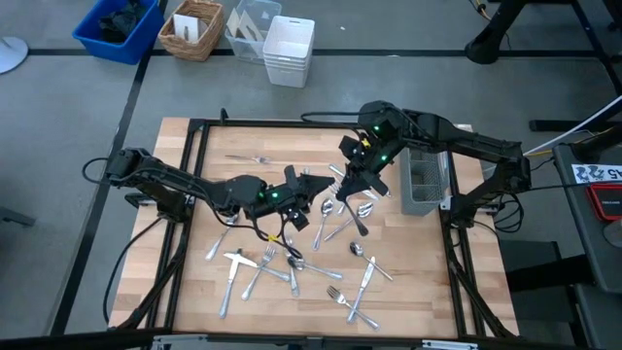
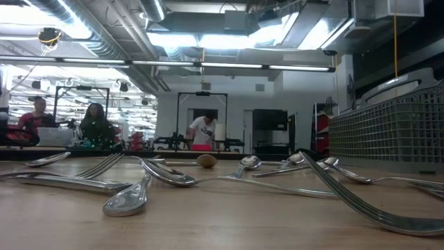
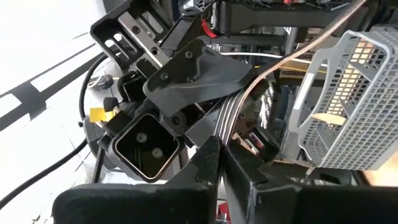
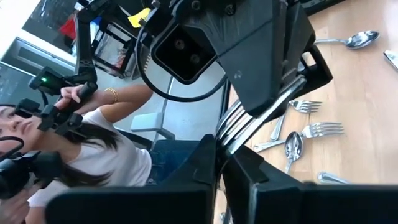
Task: Sort silverware
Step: Put the fork into the left section of the utensil holder
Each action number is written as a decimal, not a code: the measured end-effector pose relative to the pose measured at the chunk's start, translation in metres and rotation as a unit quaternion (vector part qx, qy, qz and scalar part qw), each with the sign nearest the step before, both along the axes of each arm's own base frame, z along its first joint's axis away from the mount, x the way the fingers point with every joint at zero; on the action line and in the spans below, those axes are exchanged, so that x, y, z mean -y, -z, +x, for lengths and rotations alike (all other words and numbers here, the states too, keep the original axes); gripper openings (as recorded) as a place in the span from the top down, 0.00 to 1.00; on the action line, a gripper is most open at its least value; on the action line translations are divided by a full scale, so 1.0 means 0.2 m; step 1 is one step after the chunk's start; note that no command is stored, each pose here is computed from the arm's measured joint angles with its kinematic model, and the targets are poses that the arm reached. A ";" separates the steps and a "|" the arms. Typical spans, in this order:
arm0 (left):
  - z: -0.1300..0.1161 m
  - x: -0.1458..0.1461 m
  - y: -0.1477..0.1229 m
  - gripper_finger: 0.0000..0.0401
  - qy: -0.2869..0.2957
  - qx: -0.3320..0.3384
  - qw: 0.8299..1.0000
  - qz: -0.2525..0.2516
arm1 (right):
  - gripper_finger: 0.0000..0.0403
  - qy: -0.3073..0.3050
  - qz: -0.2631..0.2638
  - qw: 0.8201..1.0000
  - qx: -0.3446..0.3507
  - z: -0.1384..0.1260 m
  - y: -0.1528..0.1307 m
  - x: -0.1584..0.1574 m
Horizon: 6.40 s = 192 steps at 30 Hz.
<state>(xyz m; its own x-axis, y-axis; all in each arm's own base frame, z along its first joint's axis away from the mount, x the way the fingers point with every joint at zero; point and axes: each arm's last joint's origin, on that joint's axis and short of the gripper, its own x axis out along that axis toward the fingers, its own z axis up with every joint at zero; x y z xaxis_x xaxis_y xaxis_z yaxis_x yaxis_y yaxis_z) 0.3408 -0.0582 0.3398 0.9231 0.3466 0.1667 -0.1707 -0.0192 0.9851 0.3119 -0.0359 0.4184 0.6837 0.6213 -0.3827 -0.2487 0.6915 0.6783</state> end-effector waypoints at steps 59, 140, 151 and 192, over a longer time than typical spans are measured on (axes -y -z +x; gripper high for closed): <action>-0.08 -0.20 0.33 0.66 -0.253 -0.001 0.864 -0.435 | 0.99 0.313 -0.388 0.845 -0.194 -0.34 0.06 0.48; -0.09 -0.43 0.38 0.66 -0.266 -0.018 0.793 -0.548 | 0.74 0.495 -0.382 0.738 -0.255 -0.99 0.62 0.82; -0.09 -0.43 0.38 0.66 -0.266 -0.018 0.793 -0.548 | 0.73 0.486 -0.376 0.729 -0.301 -1.02 0.51 0.79; -0.36 -1.04 0.66 0.66 -0.480 -0.091 0.555 -0.674 | 0.75 0.390 -0.213 0.885 -0.140 -0.92 0.35 0.68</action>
